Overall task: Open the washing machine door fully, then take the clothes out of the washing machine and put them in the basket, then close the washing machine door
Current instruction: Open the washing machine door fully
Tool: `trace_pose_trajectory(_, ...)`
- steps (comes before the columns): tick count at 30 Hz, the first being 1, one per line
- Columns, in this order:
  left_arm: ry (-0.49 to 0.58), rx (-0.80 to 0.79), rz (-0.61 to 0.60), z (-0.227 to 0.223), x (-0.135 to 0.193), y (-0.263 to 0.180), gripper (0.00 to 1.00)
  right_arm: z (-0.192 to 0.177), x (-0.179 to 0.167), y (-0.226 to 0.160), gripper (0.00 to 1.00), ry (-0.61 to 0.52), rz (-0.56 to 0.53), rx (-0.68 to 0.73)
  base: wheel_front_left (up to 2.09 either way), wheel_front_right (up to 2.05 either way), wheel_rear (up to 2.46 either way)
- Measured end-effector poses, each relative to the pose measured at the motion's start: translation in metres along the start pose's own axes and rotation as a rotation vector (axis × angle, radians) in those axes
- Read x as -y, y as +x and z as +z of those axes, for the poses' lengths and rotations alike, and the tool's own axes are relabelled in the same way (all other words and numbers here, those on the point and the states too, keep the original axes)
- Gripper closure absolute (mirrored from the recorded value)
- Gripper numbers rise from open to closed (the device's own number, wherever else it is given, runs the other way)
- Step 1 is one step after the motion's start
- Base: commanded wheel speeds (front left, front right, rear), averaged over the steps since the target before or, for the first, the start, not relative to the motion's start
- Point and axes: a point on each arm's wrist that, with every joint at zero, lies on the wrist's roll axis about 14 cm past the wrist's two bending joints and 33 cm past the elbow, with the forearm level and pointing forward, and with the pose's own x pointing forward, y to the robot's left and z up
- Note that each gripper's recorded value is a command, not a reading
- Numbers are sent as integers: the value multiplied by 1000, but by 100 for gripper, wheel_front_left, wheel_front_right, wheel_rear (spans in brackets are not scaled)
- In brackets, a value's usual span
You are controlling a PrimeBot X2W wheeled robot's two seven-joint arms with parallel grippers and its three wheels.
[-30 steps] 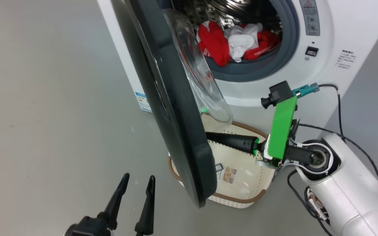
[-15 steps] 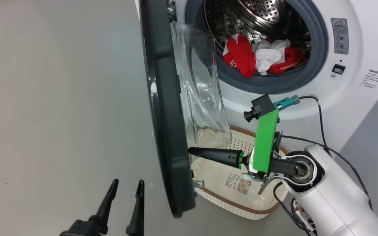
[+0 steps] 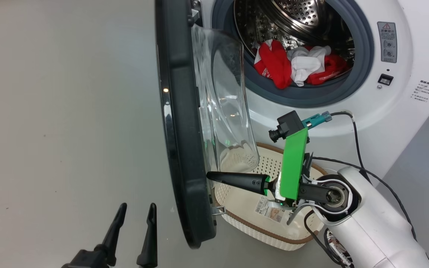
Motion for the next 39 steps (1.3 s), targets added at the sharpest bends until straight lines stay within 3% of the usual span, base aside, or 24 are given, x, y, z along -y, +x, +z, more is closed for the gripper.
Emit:
trace_pose_trajectory(2,-1,1,-1,0,0,0,0,2,-1,0,100,0,1,14,0,0,0)
trace_pose_trajectory(4,-2,3,-2,1,0,0,0,4,-1,-1,62,-1,0,30,0,0,0)
trace_pose_trajectory(6,-3,4,-4,1,1,0,0,4,1,-2,3,-6,-13,49,0,0,0)
trace_pose_trajectory(7,-4,4,-5,1,1,0,0,4,4,-3,0,-11,-25,59,0,0,0)
trace_pose_trajectory(17,-8,-7,-14,-4,0,3,0,11,43,-39,0,-9,-164,230,0,0,0)
trace_pose_trajectory(39,12,-22,-49,-10,7,17,0,4,142,-164,0,72,-519,606,0,0,0)
